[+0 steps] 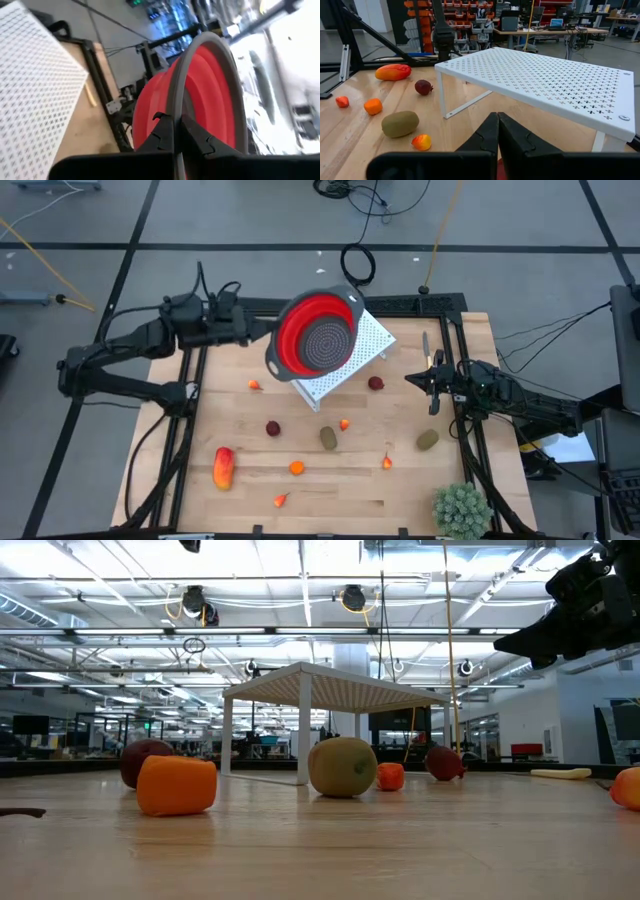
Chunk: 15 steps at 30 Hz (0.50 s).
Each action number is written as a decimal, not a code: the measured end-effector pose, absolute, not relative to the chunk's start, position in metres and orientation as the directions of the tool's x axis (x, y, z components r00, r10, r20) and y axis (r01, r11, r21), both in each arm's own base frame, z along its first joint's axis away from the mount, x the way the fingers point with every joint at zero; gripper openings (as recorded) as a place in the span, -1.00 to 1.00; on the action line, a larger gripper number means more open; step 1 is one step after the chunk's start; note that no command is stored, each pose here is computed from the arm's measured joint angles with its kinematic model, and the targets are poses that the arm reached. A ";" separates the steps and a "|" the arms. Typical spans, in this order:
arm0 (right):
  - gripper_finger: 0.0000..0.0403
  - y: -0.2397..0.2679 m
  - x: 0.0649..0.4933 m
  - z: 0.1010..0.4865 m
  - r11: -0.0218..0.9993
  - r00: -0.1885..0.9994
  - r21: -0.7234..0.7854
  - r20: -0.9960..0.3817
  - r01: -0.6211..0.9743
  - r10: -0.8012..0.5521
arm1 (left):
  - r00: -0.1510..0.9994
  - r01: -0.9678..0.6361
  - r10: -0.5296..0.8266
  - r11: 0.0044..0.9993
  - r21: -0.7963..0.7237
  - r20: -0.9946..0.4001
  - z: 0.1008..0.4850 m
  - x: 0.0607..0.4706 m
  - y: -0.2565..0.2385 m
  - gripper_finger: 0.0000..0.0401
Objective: Pick & Place Fruit
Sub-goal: Put the red strainer bowl on the shelf
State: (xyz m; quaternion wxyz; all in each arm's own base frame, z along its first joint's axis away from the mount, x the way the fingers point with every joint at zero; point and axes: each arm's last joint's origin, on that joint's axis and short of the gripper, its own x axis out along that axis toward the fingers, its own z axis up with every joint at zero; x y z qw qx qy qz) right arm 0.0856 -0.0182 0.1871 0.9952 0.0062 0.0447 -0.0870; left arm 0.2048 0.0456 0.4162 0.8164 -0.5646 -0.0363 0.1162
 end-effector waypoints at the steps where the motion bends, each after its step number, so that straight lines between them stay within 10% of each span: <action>1: -1.00 -0.018 0.086 0.187 0.985 0.981 0.005 -0.090 0.174 -0.173 | 0.965 -0.164 0.250 0.321 -0.933 -0.083 0.415 0.206 0.043 -1.00; 15: -1.00 -0.018 0.086 0.187 0.985 0.981 0.005 -0.093 0.174 -0.173 | 0.892 -0.354 0.357 0.175 -0.919 -0.276 0.374 0.257 0.039 -1.00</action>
